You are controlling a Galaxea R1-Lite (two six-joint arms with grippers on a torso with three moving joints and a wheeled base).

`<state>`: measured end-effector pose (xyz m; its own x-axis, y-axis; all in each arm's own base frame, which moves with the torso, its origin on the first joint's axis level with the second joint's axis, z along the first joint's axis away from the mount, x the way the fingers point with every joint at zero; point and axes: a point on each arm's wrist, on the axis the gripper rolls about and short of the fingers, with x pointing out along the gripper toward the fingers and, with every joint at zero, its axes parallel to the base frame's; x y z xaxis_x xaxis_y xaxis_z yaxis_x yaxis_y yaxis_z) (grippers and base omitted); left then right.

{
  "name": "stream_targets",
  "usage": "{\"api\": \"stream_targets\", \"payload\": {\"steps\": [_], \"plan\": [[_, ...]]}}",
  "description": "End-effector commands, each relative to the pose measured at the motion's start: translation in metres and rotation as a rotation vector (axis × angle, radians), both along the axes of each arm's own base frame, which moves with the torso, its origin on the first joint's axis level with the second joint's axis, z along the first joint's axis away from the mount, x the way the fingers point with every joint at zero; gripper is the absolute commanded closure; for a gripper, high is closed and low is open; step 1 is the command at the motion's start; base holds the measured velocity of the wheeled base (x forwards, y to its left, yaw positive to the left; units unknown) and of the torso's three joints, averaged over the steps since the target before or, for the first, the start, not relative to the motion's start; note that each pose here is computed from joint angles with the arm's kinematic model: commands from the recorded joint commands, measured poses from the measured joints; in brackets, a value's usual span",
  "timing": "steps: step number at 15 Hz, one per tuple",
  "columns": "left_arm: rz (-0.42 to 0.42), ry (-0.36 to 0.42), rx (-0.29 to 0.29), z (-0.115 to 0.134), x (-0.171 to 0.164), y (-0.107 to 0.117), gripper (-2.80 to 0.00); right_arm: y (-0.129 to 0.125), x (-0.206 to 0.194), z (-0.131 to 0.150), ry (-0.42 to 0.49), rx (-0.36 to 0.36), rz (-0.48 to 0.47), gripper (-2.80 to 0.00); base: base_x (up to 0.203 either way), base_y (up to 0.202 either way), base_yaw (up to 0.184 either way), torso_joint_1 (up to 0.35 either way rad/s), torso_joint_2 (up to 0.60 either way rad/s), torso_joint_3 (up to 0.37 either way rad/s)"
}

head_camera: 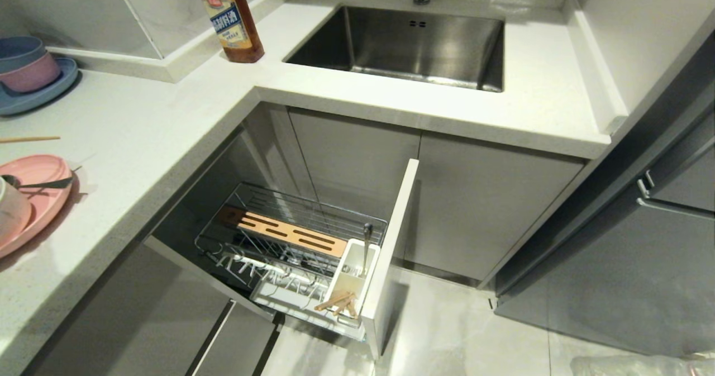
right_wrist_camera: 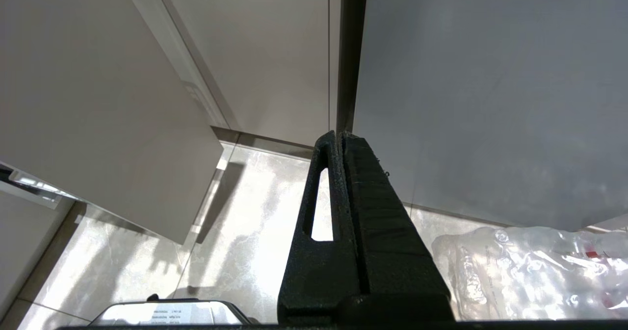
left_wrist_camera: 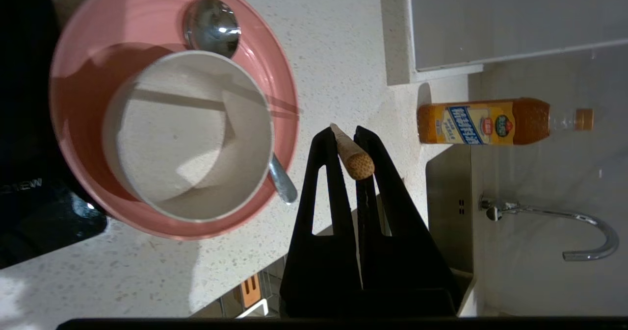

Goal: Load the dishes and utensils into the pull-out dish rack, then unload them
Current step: Take the chopsticks out of the cupboard

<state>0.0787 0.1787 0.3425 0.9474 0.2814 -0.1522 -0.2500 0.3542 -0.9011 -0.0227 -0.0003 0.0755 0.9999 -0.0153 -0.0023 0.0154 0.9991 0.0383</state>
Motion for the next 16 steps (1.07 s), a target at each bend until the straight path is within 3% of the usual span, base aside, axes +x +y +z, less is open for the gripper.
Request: {"api": "stream_targets", "payload": {"steps": [1,6,16], "plan": [[0.012,0.006,-0.045,-0.008,-0.001,0.014,0.00,0.000,0.000,-0.001,0.002,0.000,0.000,0.00,0.000,0.000,0.000,0.000,0.00,0.000],[0.002,-0.008,-0.082,-0.017,-0.013,0.026,0.00,0.000,0.000,0.000,0.002,0.000,0.000,0.00,0.000,0.000,0.000,0.000,0.00,0.000],[0.108,-0.001,-0.147,-0.036,-0.037,0.026,0.00,0.000,0.000,-0.001,0.004,0.000,0.000,0.00,0.000,0.000,0.000,0.000,0.00,0.000]]}}
